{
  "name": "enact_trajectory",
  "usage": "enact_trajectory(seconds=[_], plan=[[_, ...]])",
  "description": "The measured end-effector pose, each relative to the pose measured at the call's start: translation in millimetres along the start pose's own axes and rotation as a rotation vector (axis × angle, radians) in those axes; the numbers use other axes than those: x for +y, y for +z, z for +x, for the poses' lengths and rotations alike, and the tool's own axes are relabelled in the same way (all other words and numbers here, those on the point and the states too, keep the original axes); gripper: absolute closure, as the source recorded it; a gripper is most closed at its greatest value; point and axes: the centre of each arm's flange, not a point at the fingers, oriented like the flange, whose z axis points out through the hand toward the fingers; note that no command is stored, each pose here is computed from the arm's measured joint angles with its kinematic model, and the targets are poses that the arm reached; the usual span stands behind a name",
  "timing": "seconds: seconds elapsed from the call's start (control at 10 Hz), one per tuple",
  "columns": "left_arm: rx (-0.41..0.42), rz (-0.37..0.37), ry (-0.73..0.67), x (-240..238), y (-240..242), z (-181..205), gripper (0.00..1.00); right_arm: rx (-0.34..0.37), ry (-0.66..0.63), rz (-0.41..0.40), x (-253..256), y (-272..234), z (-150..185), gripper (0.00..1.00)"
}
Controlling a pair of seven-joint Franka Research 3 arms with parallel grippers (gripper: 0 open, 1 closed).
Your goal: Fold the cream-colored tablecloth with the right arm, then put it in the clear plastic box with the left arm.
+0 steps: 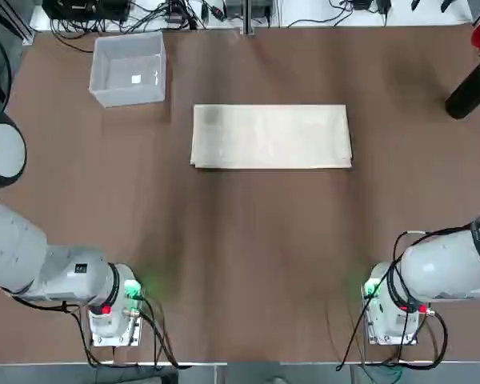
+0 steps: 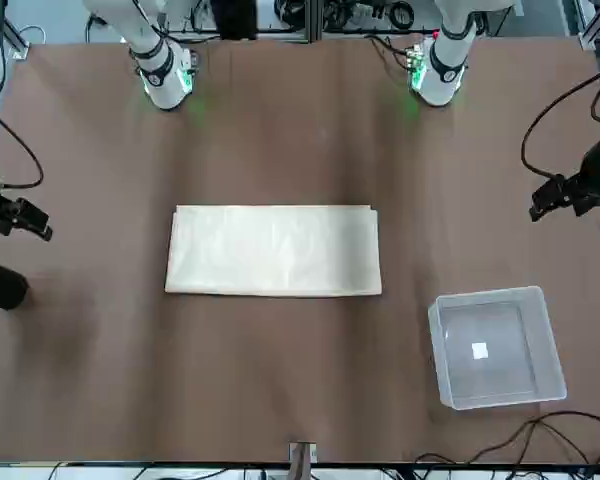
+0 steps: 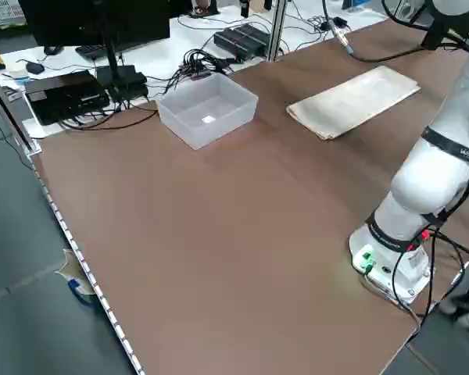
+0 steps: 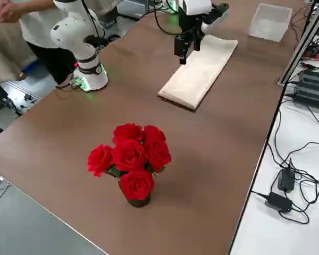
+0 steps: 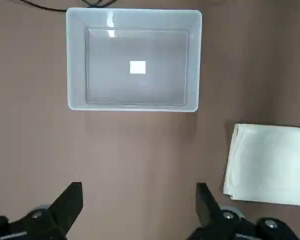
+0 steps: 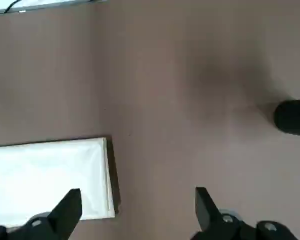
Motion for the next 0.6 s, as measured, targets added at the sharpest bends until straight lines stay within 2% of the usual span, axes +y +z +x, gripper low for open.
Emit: enact_trajectory(seconds=[0.6], plan=[[-0.011, 0.001, 0.019, 0.1, 6.9, 2.9, 0.00, -0.015, 0.002, 0.001, 0.6, 1.4, -1.7, 0.00]])
